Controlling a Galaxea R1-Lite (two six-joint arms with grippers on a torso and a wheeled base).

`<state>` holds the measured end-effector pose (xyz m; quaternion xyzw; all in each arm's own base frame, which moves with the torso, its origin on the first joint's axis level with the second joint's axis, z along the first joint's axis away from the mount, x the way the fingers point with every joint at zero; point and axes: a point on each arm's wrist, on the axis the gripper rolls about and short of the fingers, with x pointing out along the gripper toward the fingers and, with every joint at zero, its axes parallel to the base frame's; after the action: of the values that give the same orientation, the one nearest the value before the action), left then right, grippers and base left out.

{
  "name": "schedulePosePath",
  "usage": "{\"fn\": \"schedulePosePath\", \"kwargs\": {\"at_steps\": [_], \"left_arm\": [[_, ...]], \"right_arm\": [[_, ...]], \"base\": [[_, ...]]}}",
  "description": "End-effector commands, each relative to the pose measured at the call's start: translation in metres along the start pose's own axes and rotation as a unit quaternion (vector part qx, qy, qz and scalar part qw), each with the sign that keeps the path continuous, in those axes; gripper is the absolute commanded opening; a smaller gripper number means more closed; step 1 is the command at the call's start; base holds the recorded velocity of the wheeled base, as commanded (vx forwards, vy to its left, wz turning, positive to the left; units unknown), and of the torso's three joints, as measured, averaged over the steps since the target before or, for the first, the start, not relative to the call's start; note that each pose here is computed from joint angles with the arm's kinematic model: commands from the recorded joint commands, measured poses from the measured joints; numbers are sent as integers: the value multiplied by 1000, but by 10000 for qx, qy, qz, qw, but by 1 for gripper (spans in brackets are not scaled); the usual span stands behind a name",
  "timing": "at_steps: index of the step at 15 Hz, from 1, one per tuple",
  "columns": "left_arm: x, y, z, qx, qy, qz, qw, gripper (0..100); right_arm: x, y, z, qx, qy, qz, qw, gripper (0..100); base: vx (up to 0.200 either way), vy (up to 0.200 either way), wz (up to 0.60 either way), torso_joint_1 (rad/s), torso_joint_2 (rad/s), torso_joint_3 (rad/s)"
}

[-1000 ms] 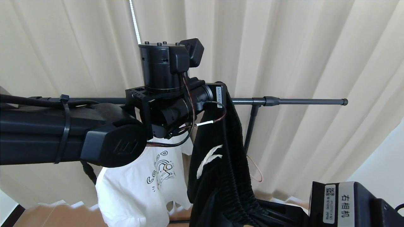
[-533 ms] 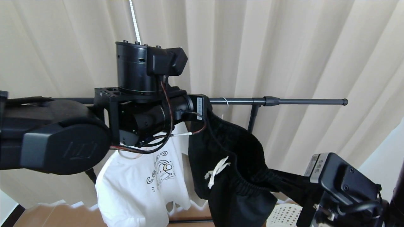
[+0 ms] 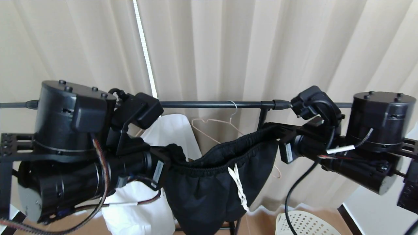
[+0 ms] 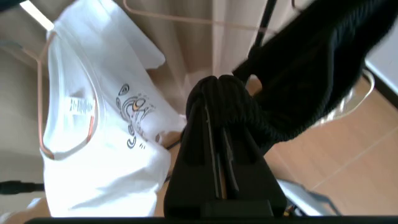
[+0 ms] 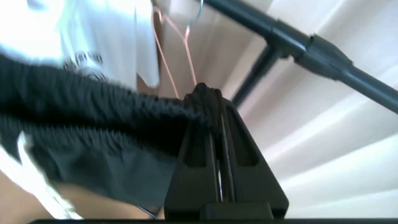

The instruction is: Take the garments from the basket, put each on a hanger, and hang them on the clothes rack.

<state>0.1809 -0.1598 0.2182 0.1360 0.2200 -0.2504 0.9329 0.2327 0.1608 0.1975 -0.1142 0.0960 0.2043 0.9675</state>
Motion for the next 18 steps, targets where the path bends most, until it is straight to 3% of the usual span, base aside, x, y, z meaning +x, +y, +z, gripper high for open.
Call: {"fn": "schedulePosePath", "kwargs": {"at_steps": [1,3,5,7,8,9,11,14,18], "left_arm": [[-19,-19,-19,292,53,-403,9987,0],[-22,-41,-33,530,210,-839,9948,0],[-22,-55,-32,435,231,-1100,9927,0],[-15,-72,-24,322,248,-1294,9908,0],[-11,-85,-19,195,269,-1443,9890,0],[-10,-88,-18,150,283,-1473,9886,0],[-8,-111,-11,-367,354,-1732,9836,0],[-8,-111,-12,-583,403,-1737,9822,0],[-8,-112,-14,-638,440,-1724,9820,0]], "right_arm": [[43,17,0,334,123,62,9993,0],[59,28,11,523,-66,-197,9984,0],[75,48,19,1076,-398,-374,9927,0],[94,64,24,1324,-568,-842,9860,0],[104,73,29,1668,-682,-905,9795,0],[105,74,29,1724,-681,-901,9785,0],[107,75,29,1796,-681,-896,9773,0],[106,74,31,1807,-701,-902,9769,0],[106,66,33,1845,-754,-989,9749,0]], "base": [[0,0,0,0,0,0],[0,0,0,0,0,0],[0,0,0,0,0,0],[0,0,0,0,0,0],[0,0,0,0,0,0],[0,0,0,0,0,0],[0,0,0,0,0,0],[0,0,0,0,0,0],[0,0,0,0,0,0]]}}
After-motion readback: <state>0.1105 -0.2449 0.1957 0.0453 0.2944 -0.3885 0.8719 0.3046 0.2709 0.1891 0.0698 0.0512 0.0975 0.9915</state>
